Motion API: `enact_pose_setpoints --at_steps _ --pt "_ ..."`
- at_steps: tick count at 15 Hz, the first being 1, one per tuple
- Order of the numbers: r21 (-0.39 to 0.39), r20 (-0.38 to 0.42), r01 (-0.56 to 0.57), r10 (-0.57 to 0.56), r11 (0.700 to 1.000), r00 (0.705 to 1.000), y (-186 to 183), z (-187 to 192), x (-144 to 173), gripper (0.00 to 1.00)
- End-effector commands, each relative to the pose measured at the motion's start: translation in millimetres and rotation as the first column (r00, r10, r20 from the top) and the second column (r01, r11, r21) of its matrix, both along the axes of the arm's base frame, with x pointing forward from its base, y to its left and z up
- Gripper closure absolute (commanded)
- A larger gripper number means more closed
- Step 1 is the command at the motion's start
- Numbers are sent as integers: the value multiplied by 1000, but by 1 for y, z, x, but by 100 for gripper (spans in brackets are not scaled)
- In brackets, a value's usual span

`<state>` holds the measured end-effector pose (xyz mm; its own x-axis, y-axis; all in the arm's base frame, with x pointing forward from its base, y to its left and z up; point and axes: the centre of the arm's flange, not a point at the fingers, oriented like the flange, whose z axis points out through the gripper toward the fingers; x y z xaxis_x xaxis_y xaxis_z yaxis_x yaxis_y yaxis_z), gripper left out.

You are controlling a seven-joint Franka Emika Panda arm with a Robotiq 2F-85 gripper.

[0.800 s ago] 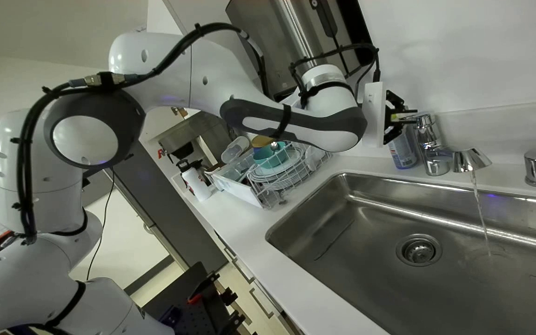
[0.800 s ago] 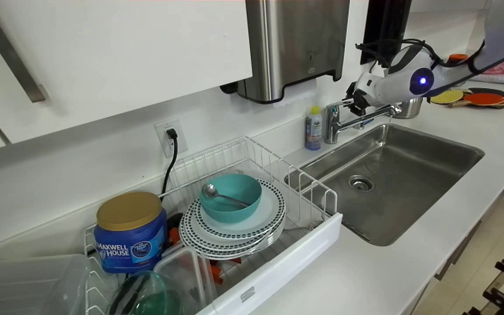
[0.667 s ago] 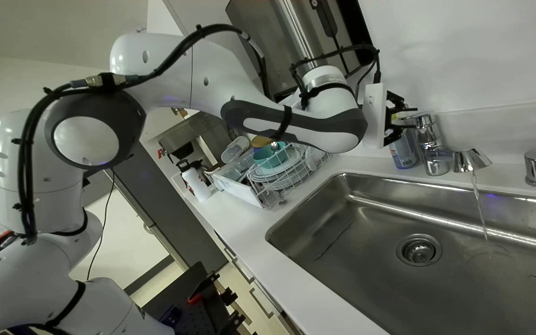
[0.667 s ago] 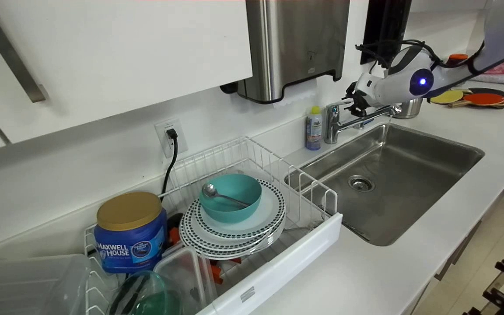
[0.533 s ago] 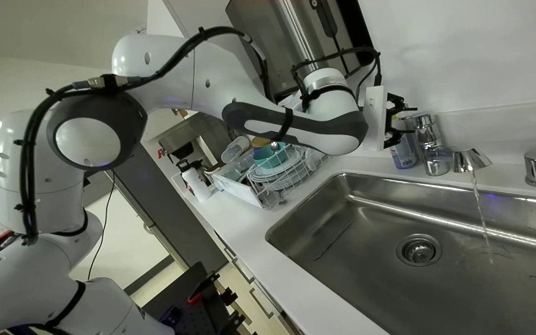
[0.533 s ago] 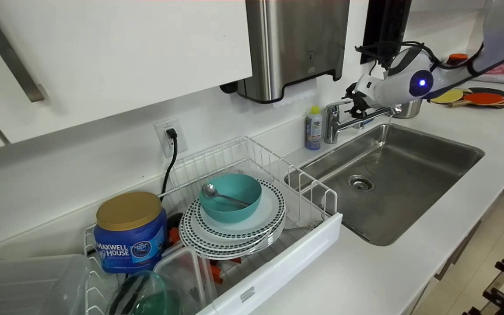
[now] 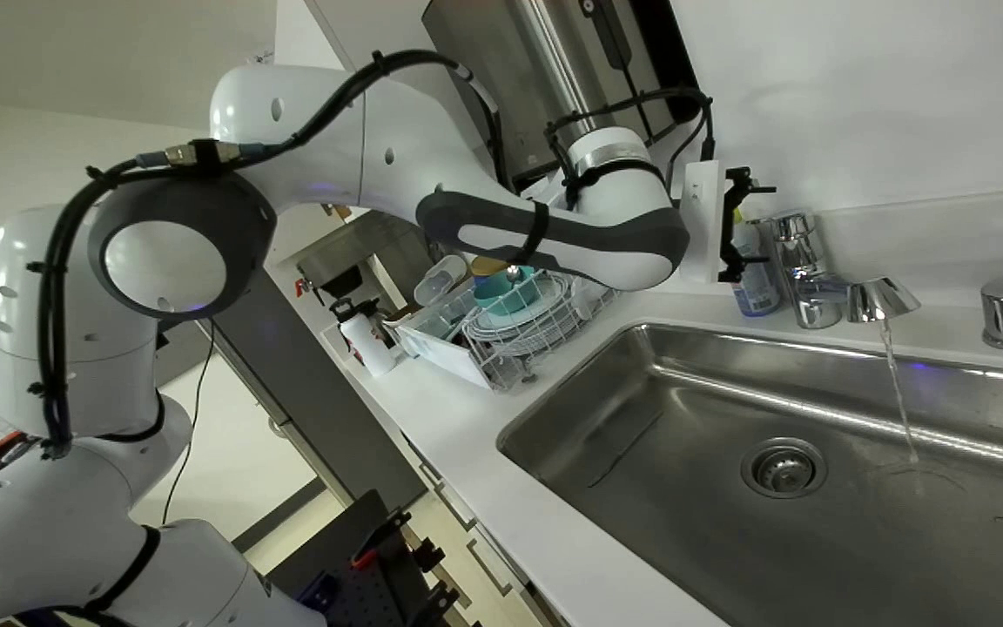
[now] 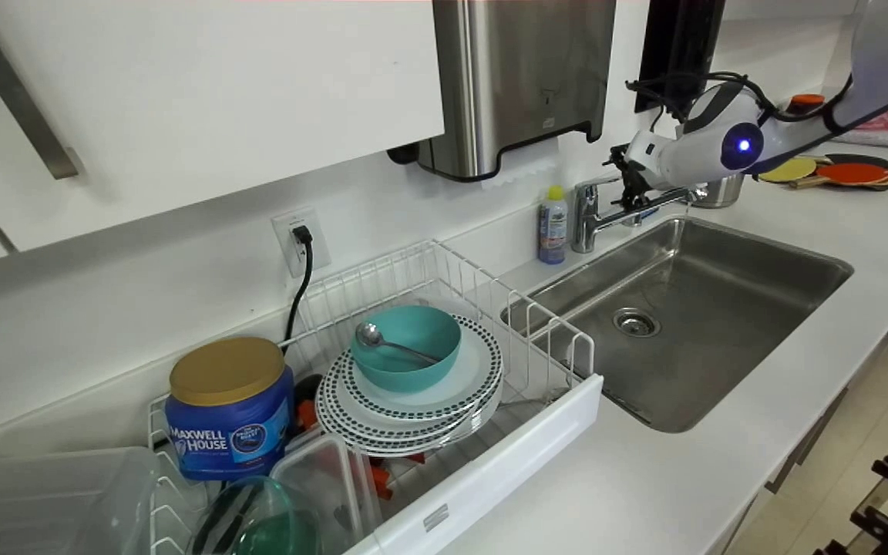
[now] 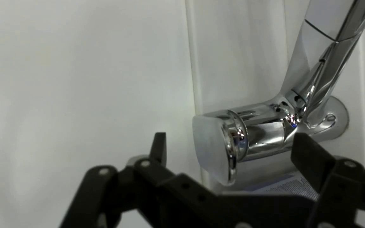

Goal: Open the tap

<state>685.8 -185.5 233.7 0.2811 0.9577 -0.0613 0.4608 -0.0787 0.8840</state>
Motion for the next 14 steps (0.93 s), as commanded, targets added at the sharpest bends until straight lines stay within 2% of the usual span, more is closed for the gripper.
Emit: enact_pose_setpoints --at_steps 1,4,9,14 --pt "39 -67 29 -26 999 997 -4 40 -64 0" --pt "78 -77 49 -43 996 996 -7 41 -81 0" --pt "119 -129 82 -66 990 989 -19 74 -152 0" --pt "145 -166 55 -31 988 986 1 105 -220 0"
